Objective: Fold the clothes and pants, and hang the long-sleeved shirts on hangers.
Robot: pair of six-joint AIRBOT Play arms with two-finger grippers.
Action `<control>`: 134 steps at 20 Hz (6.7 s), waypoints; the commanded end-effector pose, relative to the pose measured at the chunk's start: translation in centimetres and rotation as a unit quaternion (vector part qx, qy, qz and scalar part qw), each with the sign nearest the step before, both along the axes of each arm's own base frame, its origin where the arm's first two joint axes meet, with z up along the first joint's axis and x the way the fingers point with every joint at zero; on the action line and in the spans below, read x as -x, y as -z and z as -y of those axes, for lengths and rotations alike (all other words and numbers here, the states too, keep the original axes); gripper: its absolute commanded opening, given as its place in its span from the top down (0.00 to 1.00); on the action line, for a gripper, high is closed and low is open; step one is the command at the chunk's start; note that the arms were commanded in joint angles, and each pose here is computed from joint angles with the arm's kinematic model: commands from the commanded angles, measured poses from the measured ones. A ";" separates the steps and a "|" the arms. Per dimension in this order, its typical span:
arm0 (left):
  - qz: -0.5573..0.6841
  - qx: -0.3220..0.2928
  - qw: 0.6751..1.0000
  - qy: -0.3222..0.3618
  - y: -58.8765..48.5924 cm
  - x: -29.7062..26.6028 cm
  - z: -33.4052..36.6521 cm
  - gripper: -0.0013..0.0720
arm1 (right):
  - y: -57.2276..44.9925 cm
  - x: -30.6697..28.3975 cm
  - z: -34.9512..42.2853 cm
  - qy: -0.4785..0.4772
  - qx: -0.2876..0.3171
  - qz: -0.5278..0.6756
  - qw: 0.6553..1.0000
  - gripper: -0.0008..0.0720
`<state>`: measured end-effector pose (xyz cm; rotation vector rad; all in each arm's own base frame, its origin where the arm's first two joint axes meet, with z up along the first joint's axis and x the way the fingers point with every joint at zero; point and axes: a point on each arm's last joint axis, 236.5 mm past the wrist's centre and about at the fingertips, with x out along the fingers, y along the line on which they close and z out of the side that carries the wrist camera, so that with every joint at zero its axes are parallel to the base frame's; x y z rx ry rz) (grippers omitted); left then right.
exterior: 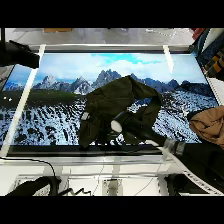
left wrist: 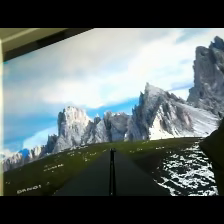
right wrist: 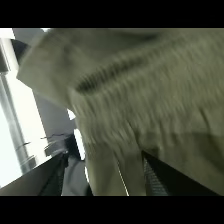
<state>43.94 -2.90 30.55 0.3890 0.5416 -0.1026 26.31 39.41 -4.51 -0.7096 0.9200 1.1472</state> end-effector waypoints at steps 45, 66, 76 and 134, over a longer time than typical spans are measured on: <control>-0.536 0.320 0.776 0.086 40.3 23.3 14.6 0.16 | -15.3 -18.8 28.7 0.464 -0.112 0.016 0.878 0.94; -0.092 0.439 0.892 -0.054 16.1 -3.7 0.5 0.96 | -30.1 -26.1 38.3 0.565 -0.235 0.230 0.757 0.94; 0.159 0.400 0.878 -0.210 0.3 -1.3 -22.8 0.96 | -35.2 -17.9 58.1 0.735 -0.183 0.220 0.615 0.94; -0.454 -0.080 0.878 -0.126 30.4 11.0 -17.2 0.36 | -0.6 -20.2 26.0 0.602 -0.008 -0.235 0.763 0.16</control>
